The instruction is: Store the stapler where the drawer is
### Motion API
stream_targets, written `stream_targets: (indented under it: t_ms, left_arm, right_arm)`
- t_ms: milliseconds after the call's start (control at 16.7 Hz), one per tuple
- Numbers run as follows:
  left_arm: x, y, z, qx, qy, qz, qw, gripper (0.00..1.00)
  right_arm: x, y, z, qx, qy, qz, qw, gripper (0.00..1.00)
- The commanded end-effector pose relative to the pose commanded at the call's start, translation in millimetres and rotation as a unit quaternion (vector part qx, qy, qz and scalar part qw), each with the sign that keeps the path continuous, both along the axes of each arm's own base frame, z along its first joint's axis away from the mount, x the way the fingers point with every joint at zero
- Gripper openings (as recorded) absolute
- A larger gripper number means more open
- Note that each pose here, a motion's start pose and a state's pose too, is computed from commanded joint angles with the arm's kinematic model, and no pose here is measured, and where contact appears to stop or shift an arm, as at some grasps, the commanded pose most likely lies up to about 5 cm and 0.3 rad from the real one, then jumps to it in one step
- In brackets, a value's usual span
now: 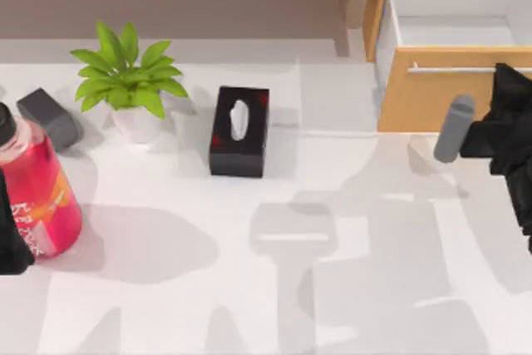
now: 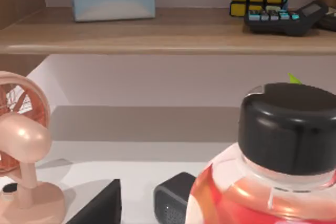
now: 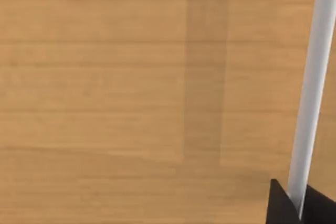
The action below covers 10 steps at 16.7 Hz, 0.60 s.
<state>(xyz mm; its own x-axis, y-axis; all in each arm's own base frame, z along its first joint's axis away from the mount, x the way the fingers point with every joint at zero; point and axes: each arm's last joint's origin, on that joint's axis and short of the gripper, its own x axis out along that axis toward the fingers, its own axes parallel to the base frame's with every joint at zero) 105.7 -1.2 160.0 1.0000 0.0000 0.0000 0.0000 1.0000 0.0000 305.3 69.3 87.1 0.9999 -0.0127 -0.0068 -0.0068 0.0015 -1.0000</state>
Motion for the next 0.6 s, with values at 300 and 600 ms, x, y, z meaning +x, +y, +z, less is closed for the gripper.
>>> stream_targets:
  t_ms: [300, 600]
  left_arm:
    - [0, 0, 0, 0.000, 0.000, 0.000, 1.000, 1.00]
    - [0, 0, 0, 0.000, 0.000, 0.000, 1.000, 1.00]
  right_arm:
    - [-40, 1, -2, -0.001, 0.004, 0.002, 1.000, 0.00]
    - [-62, 0, 0, 0.000, 0.001, -0.001, 1.000, 0.00]
